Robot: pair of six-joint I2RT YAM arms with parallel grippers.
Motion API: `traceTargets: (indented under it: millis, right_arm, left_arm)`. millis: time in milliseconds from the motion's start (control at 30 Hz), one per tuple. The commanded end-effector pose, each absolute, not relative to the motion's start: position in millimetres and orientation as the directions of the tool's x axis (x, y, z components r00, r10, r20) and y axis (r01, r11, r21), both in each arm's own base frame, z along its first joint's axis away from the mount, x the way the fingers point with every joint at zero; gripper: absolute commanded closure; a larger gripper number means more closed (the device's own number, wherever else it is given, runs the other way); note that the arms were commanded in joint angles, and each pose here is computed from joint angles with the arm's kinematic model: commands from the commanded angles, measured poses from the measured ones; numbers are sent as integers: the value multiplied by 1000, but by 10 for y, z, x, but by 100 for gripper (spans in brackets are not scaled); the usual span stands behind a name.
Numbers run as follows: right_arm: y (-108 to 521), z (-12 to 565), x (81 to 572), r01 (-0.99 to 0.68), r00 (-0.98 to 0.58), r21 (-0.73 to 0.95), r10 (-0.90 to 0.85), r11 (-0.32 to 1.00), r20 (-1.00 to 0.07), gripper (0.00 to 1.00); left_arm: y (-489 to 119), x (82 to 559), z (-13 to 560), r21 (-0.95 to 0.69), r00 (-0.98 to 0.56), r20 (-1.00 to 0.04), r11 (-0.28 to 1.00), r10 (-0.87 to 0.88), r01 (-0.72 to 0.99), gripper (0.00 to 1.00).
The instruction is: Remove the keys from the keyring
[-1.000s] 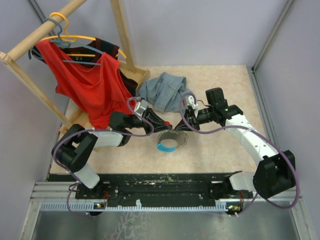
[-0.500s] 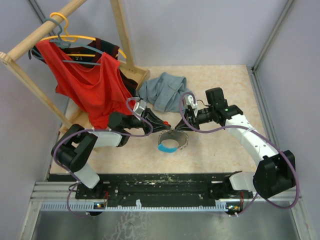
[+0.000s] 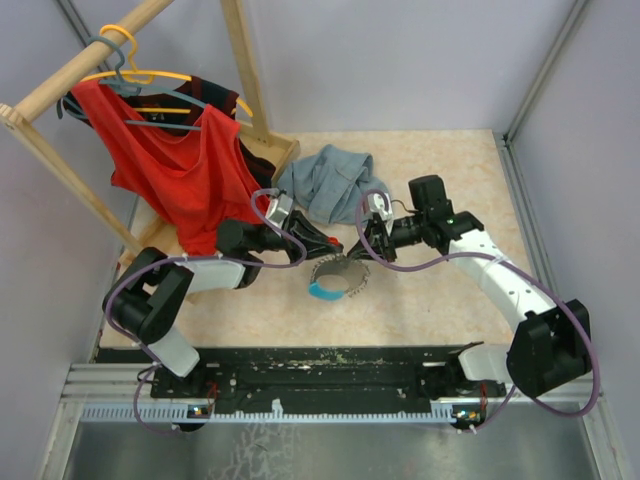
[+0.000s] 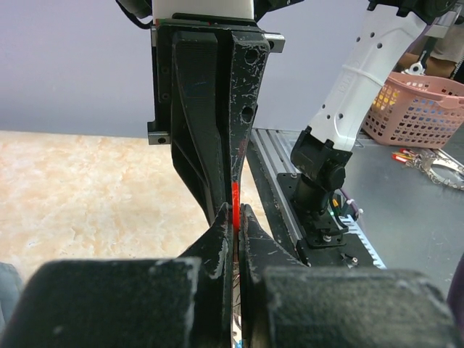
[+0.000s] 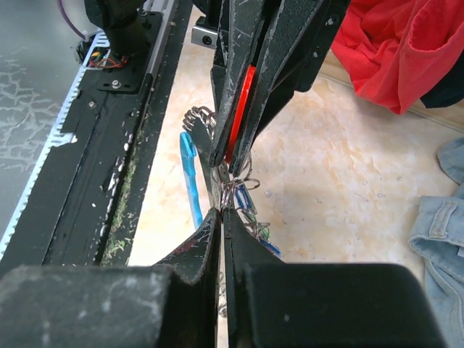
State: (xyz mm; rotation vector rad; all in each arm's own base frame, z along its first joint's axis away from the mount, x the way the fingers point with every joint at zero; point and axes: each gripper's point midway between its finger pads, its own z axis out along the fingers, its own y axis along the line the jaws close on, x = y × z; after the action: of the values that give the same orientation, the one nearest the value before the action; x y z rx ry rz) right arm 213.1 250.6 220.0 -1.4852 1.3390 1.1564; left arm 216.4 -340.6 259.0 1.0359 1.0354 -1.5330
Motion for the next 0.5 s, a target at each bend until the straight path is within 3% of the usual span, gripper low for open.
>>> traceTargets:
  millis: [0,133,467]
  right_arm:
    - [2555,2318,2099,-987,82,-52,-204,-150,-976,96]
    - [2562,2340,2110,-989,71,-43,-201,-143,-977,86]
    - [2607,2307,2075,-987,59,-28,-192,-158,-980,74]
  left_arm:
    - [-3288,2027,3095,166,88,-907,-157,-411,974,100]
    - [-3284,2005,3112,173,91,-908,-168,-409,971,100]
    - [-3312,1960,3117,173,80,-915,-205,-396,963,100]
